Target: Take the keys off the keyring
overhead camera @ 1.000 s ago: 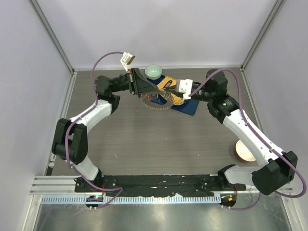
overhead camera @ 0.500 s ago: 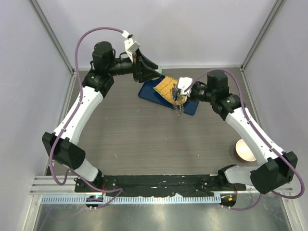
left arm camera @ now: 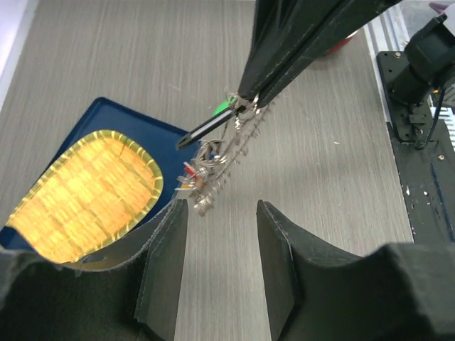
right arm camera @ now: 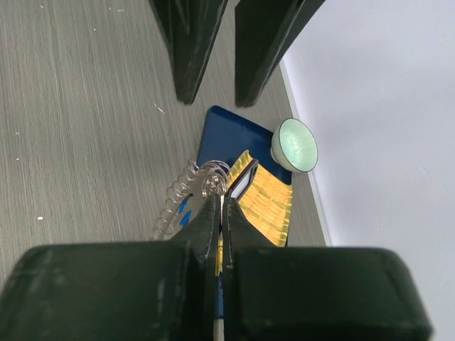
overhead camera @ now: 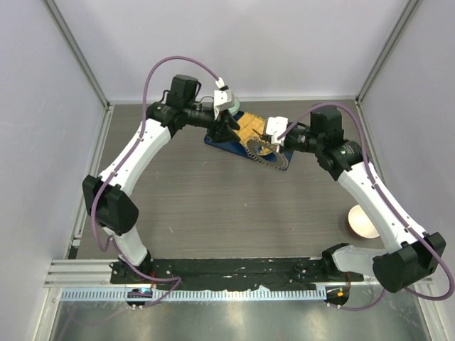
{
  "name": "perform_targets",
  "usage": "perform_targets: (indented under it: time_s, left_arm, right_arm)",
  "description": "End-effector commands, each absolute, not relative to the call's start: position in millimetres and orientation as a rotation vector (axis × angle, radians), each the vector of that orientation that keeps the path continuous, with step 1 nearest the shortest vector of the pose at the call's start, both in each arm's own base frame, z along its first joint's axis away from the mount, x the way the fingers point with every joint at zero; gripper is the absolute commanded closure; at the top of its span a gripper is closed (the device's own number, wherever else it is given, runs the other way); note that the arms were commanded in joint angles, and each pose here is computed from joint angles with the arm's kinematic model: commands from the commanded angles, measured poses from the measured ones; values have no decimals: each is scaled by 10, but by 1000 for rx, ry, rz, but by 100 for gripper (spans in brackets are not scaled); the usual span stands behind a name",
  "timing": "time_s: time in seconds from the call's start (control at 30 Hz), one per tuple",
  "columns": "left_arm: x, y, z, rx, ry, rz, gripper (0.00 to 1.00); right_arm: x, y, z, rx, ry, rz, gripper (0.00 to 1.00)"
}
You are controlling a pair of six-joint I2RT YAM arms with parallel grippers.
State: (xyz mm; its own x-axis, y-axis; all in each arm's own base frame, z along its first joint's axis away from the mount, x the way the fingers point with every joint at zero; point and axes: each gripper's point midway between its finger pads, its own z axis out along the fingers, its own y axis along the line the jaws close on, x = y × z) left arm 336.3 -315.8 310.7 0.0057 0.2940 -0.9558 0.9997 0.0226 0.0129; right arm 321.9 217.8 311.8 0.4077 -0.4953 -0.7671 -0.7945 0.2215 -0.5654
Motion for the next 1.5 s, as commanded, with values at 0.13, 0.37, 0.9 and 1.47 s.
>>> perform_targets:
  time_s: [0.13, 0.37, 0.9, 1.47]
  left_arm:
    - [3196, -3497, 3050, 1575, 1331, -856, 54]
    - [3178, -3616, 3075, 1528, 1304, -856, 55]
    - [3159, -3697, 3389, 1515, 1188, -857, 60]
    - [3015, -3624, 3569, 1550, 1096, -796, 64]
  right_arm:
    - [3070, 2263, 3722, -1378, 1059, 313, 99]
    - [3030, 2264, 3686, -1380, 1059, 323, 99]
    - [2993, 2245, 3692, -1375, 1058, 318, 99]
    - [3014, 2269, 3659, -1382, 1063, 332, 99]
